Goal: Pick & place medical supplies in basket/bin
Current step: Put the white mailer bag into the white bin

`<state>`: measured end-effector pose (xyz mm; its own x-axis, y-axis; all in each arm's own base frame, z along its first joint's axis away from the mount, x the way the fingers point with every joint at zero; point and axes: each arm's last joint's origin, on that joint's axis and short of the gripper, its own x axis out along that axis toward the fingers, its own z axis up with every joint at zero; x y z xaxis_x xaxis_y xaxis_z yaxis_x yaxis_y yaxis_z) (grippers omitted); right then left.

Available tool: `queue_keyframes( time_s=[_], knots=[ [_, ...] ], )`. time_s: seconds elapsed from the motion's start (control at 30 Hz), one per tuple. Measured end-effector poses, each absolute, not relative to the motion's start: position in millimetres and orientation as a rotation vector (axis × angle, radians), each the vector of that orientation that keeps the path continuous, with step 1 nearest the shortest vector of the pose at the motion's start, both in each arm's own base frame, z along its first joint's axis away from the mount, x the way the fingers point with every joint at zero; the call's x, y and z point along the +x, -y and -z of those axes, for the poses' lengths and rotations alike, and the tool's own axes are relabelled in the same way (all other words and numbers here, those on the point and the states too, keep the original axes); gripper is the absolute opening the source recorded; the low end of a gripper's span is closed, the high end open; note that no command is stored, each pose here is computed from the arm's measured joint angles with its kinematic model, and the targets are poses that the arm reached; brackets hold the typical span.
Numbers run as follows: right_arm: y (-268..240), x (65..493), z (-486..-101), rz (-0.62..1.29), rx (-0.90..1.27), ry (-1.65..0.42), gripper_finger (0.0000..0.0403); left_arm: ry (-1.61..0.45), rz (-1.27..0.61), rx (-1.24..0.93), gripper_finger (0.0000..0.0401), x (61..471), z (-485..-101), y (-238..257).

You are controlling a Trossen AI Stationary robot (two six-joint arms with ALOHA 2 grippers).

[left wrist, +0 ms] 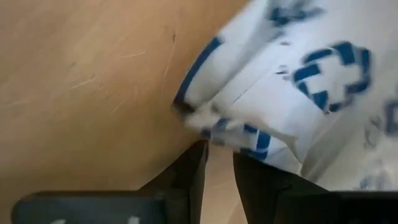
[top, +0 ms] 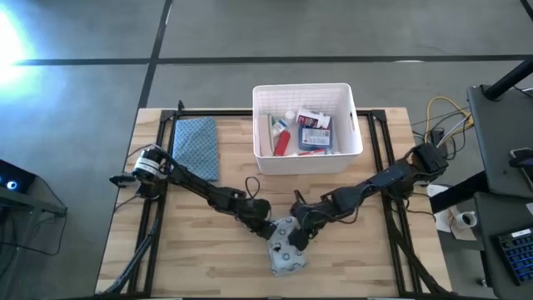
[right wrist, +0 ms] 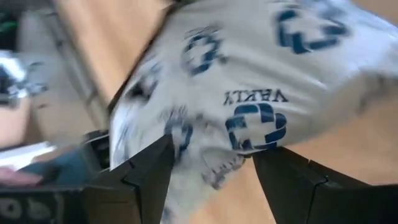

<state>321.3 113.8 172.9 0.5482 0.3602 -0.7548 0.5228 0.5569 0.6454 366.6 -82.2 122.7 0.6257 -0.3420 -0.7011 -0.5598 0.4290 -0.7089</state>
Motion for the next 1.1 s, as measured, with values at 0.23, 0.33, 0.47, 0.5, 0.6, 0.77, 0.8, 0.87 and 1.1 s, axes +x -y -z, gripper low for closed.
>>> queue_keyframes(
  time_s=[0.23, 0.33, 0.47, 0.5, 0.6, 0.77, 0.8, 0.87, 1.1],
  knots=[
    [-120.5, 343.0, -203.9, 0.034, 1.046, -0.856, 0.021, -0.86, -0.222, -1.128, 0.0074, 369.4, -123.8, 75.9],
    [-121.7, 347.2, -199.6, 0.075, 1.048, -0.855, 0.021, -0.842, -0.237, -1.12, 0.0074, 370.1, -125.1, 75.0],
    [-121.7, 350.0, -192.3, 0.138, 1.083, -0.855, 0.021, -0.832, -0.24, -1.117, 0.0074, 370.3, -126.3, 74.1],
    [-121.5, 350.6, -191.3, 0.15, 1.08, -0.847, 0.021, -0.828, -0.239, -1.117, 0.0074, 370.6, -126.7, 74.3],
    [-119.3, 349.0, -194.4, 0.171, 1.074, -0.827, 0.021, -0.82, -0.238, -1.116, 0.0074, 371.0, -127.0, 74.1],
    [-118.2, 345.9, -218.4, 0.152, 1.037, -0.804, 0.021, -0.82, -0.237, -1.112, 0.0074, 370.7, -126.8, 74.4],
    [-117.7, 345.3, -222.7, 0.153, 1.024, -0.807, 0.021, -0.821, -0.237, -1.111, 0.0074, 370.7, -126.7, 74.6],
    [-116.6, 342.7, -232.3, 0.167, 0.999, -0.819, 0.021, -0.823, -0.23, -1.102, 0.0074, 370.5, -126.5, 74.9],
    [-111.6, 324.0, -240.0, 0.327, 0.695, -0.959, 0.021, -0.831, -0.223, -1.099, 0.0074, 370.2, -126.4, 75.3]
  ],
)
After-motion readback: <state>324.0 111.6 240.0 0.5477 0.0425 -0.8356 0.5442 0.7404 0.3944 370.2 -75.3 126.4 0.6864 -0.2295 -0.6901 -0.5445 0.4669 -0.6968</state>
